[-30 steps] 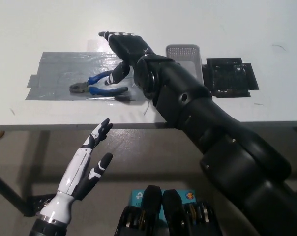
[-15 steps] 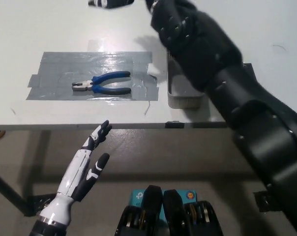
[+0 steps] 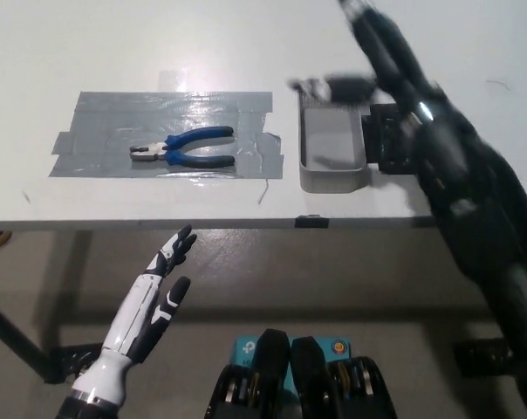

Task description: The robot picks the blue plier placed on top of the container and places it on the grey area of the table

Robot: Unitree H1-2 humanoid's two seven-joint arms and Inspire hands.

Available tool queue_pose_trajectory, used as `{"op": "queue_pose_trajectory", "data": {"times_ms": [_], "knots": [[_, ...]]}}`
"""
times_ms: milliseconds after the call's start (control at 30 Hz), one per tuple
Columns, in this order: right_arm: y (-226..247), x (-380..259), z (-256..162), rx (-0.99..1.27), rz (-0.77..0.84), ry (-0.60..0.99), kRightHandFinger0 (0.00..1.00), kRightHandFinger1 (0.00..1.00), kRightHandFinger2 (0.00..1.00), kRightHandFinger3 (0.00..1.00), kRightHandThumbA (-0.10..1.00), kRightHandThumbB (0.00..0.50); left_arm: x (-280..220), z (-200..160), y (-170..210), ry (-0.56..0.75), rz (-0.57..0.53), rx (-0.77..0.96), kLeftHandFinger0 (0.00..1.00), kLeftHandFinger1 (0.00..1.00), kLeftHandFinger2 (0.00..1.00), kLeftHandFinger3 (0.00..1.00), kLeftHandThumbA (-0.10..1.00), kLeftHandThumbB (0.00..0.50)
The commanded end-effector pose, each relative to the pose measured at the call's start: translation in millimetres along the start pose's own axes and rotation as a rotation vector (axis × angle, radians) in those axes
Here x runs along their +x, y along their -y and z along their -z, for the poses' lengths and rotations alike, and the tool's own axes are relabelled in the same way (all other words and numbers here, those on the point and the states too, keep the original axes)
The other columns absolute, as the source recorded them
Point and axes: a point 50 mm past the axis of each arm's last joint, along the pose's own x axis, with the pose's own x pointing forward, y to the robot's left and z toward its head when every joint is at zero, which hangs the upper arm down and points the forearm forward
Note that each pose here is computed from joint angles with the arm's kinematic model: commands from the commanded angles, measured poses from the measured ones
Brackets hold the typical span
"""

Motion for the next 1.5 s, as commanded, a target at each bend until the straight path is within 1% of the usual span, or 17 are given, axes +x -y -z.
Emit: {"op": "queue_pose_trajectory", "data": {"times_ms": [0, 67, 100, 167, 300, 400, 533, 567, 633, 700, 767, 833, 900, 1000, 1067, 1233, 1467], "knots": [[143.4, -191.1, -102.3, 0.056, 0.304, 0.48, 1.0, 1.0, 1.0, 1.0, 1.0, 0.383, 1.9, -1.0, -14.0, 0.031, -0.101, -0.033, 1.0, 1.0, 1.0, 1.0, 1.0, 0.096], [141.0, -198.1, -103.3, 0.063, 0.32, 0.478, 1.0, 1.0, 1.0, 1.0, 1.0, 0.374, 1.1, -0.1, -14.0, 0.025, -0.102, -0.032, 1.0, 1.0, 1.0, 1.0, 1.0, 0.103], [139.2, -206.0, -104.0, 0.078, 0.332, 0.473, 1.0, 1.0, 1.0, 1.0, 1.0, 0.356, -0.8, 0.7, -13.6, 0.027, -0.099, -0.03, 1.0, 1.0, 1.0, 1.0, 1.0, 0.088], [136.5, -216.0, -103.8, 0.117, 0.372, 0.457, 1.0, 1.0, 1.0, 1.0, 1.0, 0.353, 0.2, 1.1, -12.0, 0.031, -0.102, -0.035, 1.0, 1.0, 1.0, 1.0, 1.0, 0.085], [124.9, -224.4, -99.9, 0.138, 0.443, 0.474, 1.0, 1.0, 1.0, 1.0, 1.0, 0.312, 1.3, 1.2, -13.1, 0.03, -0.104, -0.04, 1.0, 1.0, 1.0, 1.0, 1.0, 0.098], [91.3, -228.9, -92.5, 0.277, 0.49, 0.459, 1.0, 1.0, 1.0, 1.0, 1.0, 0.318, 1.5, 0.4, -14.2, 0.04, -0.117, -0.038, 1.0, 1.0, 1.0, 1.0, 1.0, 0.074], [21.5, -240.5, -63.8, 0.369, 0.494, 0.292, 1.0, 1.0, 1.0, 1.0, 1.0, 0.319, -1.7, 2.1, -12.3, 0.028, -0.117, -0.045, 1.0, 1.0, 1.0, 1.0, 1.0, 0.095], [-5.1, -244.4, -52.9, 0.444, 0.456, 0.22, 1.0, 1.0, 1.0, 1.0, 1.0, 0.322, -3.6, 2.6, -12.1, 0.025, -0.113, -0.054, 1.0, 1.0, 1.0, 1.0, 1.0, 0.103], [-34.3, -252.7, -35.7, 0.505, 0.419, 0.15, 1.0, 1.0, 1.0, 1.0, 1.0, 0.251, -6.3, 2.8, -12.3, 0.015, -0.111, -0.056, 1.0, 1.0, 1.0, 1.0, 1.0, 0.114], [-62.5, -260.9, -14.6, 0.523, 0.397, 0.067, 1.0, 1.0, 1.0, 1.0, 1.0, 0.246, -10.1, 3.6, -11.8, 0.014, -0.111, -0.051, 1.0, 1.0, 1.0, 1.0, 1.0, 0.098], [-82.6, -265.5, 7.8, 0.567, 0.367, -0.04, 1.0, 1.0, 1.0, 1.0, 1.0, 0.272, -12.9, 3.9, -10.8, 0.015, -0.114, -0.047, 1.0, 1.0, 1.0, 1.0, 1.0, 0.089], [-90.0, -265.7, 16.7, 0.615, 0.335, -0.12, 1.0, 1.0, 1.0, 1.0, 1.0, 0.278, -17.1, 4.1, -12.1, 0.004, -0.123, -0.045, 1.0, 1.0, 1.0, 1.0, 1.0, 0.102], [-91.5, -263.5, 19.1, 0.602, 0.32, -0.114, 1.0, 1.0, 1.0, 1.0, 1.0, 0.237, -19.7, 3.4, -14.2, 0.003, -0.133, -0.046, 1.0, 1.0, 1.0, 1.0, 1.0, 0.098], [-91.4, -263.0, 20.9, 0.588, 0.287, -0.122, 1.0, 1.0, 1.0, 1.0, 1.0, 0.23, -23.2, 3.5, -14.7, 0.003, -0.149, -0.056, 1.0, 1.0, 1.0, 1.0, 1.0, 0.079], [-92.4, -263.8, 19.3, 0.597, 0.279, -0.119, 1.0, 1.0, 1.0, 1.0, 0.97, 0.204, -24.4, 4.1, -15.6, -0.006, -0.153, -0.063, 1.0, 1.0, 1.0, 1.0, 1.0, 0.089], [-96.0, -266.2, 19.0, 0.576, 0.263, -0.126, 1.0, 1.0, 1.0, 1.0, 0.91, 0.213, -25.4, 5.4, -18.1, -0.006, -0.151, -0.062, 1.0, 1.0, 1.0, 1.0, 1.0, 0.094], [-98.6, -264.6, 19.5, 0.57, 0.238, -0.122, 1.0, 1.0, 1.0, 1.0, 0.89, 0.225, -26.9, 5.0, -19.4, -0.002, -0.152, -0.06, 1.0, 1.0, 1.0, 1.0, 1.0, 0.085]]}}
